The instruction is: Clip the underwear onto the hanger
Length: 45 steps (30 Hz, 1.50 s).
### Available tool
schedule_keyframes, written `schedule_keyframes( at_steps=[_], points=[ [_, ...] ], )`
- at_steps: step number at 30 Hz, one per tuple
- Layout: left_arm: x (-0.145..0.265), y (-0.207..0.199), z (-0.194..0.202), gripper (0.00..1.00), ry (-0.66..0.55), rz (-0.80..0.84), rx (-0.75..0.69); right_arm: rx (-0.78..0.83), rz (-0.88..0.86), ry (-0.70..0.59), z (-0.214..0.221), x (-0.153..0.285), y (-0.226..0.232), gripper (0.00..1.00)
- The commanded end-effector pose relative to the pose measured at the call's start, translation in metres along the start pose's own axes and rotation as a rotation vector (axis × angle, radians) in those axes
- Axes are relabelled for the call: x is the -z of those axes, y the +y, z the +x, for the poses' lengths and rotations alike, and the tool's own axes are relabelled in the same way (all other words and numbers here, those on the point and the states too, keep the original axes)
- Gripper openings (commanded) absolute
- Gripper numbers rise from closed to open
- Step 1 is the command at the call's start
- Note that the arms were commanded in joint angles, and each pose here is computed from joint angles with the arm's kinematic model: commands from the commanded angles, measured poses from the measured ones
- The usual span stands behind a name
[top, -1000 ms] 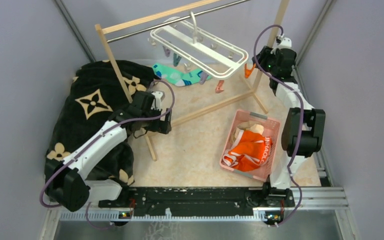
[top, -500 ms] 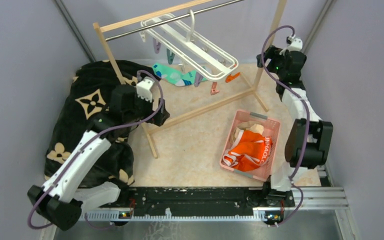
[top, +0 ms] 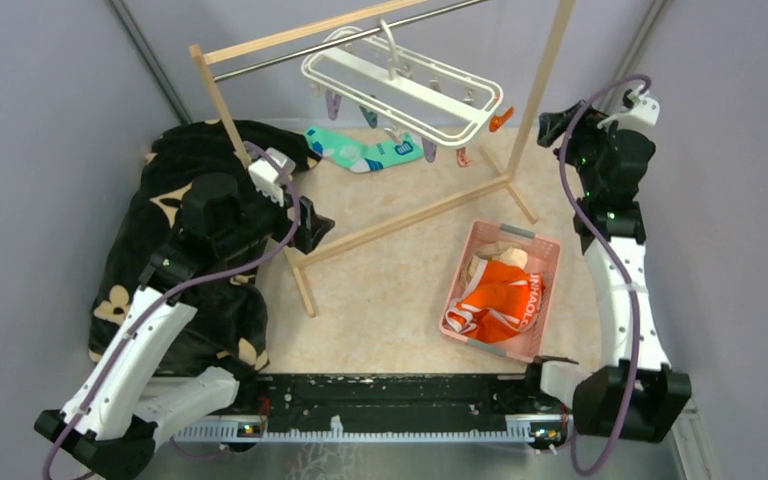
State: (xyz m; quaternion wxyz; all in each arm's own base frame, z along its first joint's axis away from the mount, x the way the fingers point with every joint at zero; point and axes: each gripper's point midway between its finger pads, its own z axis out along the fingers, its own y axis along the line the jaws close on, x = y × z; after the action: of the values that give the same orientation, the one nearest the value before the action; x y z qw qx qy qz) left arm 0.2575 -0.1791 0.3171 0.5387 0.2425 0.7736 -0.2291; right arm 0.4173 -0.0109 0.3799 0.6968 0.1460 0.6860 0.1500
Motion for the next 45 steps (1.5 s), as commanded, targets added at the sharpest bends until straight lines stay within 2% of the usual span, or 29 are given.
schedule_keyframes(
  at_steps=[1, 5, 10, 14, 17, 21, 24, 29, 35, 45],
  points=[
    [0.025, -0.014, -0.067, 1.0, -0.193, 0.049, -0.05, -0.193, -0.036, -0.055, -0.025, 0.051, 0.024, 0.74],
    [0.031, -0.022, -0.106, 1.0, -0.268, 0.086, -0.082, -0.378, -0.164, -0.091, -0.042, 0.092, 0.059, 0.71],
    [0.04, -0.033, -0.145, 1.0, -0.354, 0.13, -0.114, -0.52, -0.356, -0.143, -0.067, 0.147, 0.1, 0.71],
    [0.049, -0.042, -0.169, 1.0, -0.421, 0.169, -0.12, -0.632, -0.53, -0.093, -0.079, 0.171, 0.137, 0.7],
    [0.054, -0.045, -0.182, 1.0, -0.466, 0.179, -0.117, -0.696, -0.587, -0.067, -0.084, 0.179, 0.152, 0.69],
    [0.047, -0.041, -0.191, 1.0, -0.481, 0.166, -0.107, -0.729, -0.529, -0.055, -0.083, 0.174, 0.153, 0.69],
    [0.037, -0.037, -0.195, 1.0, -0.477, 0.153, -0.092, -0.777, -0.498, 0.004, -0.068, 0.16, 0.157, 0.68],
    [0.027, -0.033, -0.194, 1.0, -0.456, 0.138, -0.109, -0.781, -0.562, 0.086, -0.052, 0.147, 0.189, 0.68],
    [0.025, -0.025, -0.191, 1.0, -0.442, 0.096, -0.123, -0.798, -0.608, 0.089, -0.053, 0.139, 0.213, 0.68],
    [0.016, -0.015, -0.197, 1.0, -0.445, 0.05, -0.113, -0.821, -0.693, 0.129, -0.054, 0.123, 0.243, 0.55]
  ],
)
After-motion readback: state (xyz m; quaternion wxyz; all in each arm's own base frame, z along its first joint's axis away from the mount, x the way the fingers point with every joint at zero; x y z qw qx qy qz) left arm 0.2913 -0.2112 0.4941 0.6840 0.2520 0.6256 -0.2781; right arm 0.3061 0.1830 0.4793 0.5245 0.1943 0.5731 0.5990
